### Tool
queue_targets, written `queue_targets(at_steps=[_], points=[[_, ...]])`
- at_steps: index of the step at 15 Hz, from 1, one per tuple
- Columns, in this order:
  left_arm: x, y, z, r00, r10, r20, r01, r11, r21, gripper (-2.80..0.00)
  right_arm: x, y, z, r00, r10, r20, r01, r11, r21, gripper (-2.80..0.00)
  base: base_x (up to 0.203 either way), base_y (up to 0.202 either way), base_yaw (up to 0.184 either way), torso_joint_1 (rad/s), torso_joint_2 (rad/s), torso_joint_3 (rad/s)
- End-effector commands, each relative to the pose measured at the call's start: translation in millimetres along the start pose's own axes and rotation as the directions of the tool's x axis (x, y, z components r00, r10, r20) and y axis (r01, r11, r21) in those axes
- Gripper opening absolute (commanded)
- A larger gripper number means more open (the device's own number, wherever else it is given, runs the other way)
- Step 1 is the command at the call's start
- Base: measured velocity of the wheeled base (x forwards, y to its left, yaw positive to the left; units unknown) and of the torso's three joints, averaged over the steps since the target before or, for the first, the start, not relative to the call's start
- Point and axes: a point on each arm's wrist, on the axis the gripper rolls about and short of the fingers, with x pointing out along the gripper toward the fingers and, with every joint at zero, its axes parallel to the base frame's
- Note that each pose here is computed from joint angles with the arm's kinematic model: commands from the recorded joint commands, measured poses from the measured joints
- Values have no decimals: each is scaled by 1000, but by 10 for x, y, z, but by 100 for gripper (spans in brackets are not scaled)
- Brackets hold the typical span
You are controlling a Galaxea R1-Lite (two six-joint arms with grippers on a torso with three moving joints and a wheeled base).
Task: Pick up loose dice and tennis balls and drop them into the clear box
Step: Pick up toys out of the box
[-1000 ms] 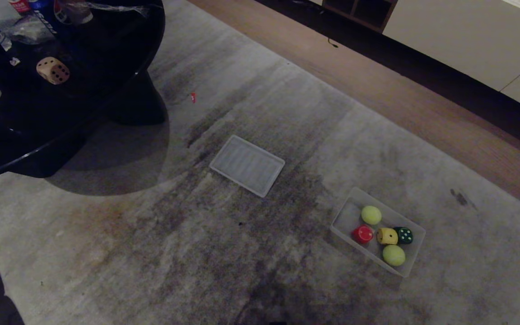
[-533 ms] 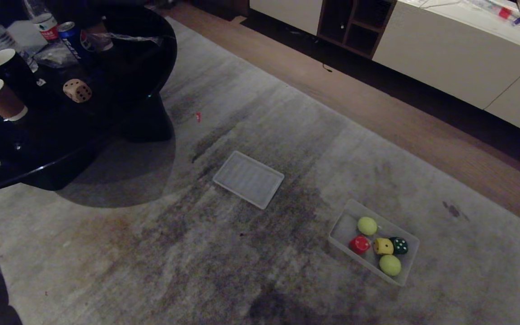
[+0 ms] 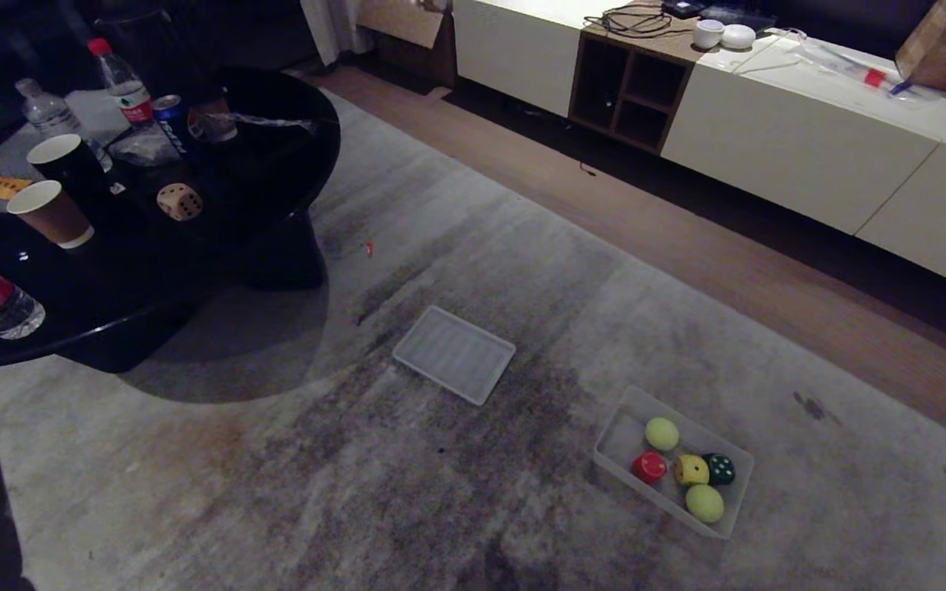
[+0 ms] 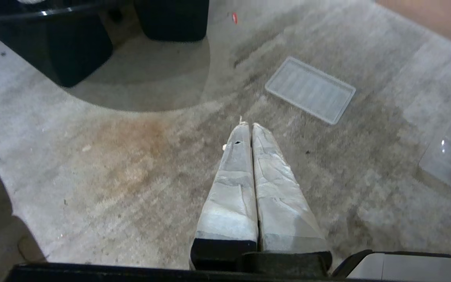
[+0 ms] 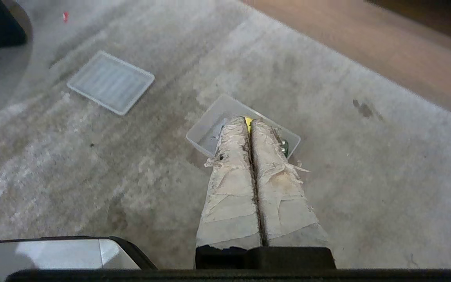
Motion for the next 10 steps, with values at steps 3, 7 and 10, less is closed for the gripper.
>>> queue_targets(at_steps=[3,7,10], points=[[2,0,-4,1000,0,-3,0,1000,0,-280,4,0,-7,1000,0,-5,0,1000,2,-280,0,0,0,5,4,205],[2,0,-4,1000,0,-3,0,1000,0,-280,4,0,-8,1000,-1,-5,1,1000,2,-280,0,0,0,3,3,197],[2,0,-4,1000,0,-3,0,1000,0,-280,4,0,-7,1000,0,-5,0,1000,3,-280,0,0,0,3,0,203]])
